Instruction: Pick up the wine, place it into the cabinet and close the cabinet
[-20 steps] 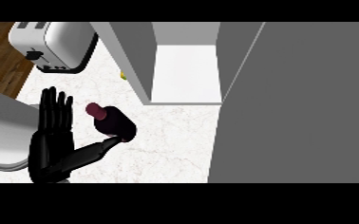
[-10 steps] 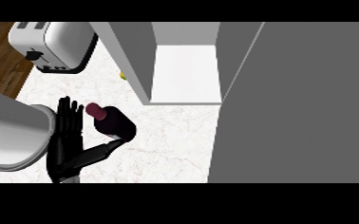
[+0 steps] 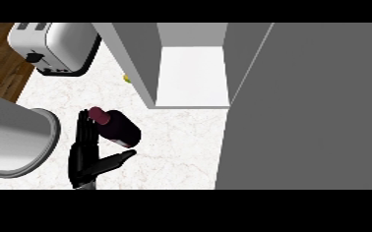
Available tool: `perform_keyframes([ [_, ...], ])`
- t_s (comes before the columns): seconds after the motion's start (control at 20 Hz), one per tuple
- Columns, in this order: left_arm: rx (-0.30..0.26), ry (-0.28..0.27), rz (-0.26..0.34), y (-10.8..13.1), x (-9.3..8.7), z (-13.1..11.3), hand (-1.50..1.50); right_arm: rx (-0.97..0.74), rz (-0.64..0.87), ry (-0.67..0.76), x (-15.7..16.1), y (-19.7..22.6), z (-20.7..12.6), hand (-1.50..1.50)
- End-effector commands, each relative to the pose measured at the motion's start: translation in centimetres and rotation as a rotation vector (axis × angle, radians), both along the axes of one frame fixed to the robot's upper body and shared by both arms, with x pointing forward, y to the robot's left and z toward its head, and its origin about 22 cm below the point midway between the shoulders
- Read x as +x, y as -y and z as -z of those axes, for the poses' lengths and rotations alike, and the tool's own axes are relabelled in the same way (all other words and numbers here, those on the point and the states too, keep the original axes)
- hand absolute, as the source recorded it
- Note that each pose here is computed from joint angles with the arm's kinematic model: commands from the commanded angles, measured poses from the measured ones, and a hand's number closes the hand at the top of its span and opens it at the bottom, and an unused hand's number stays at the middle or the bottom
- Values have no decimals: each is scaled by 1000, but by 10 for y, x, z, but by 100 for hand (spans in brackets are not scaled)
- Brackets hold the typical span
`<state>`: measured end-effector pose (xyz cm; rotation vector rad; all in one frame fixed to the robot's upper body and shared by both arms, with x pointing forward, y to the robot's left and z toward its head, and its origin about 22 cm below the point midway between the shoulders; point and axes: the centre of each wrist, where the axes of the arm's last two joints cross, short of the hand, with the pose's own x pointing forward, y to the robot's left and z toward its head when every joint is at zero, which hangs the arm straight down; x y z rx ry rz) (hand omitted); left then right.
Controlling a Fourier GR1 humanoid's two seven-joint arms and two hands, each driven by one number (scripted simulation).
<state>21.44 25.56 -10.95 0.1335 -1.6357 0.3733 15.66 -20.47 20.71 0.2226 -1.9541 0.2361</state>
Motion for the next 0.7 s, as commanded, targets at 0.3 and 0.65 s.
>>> perform_keyframes([
  [0.3,-55,-8,34,14,2,35,-150,33,-34,36,-23,8,7,-150],
  [0.65,-180,-5,73,21,9,56,-150,35,-38,40,-17,-2,-3,-150],
])
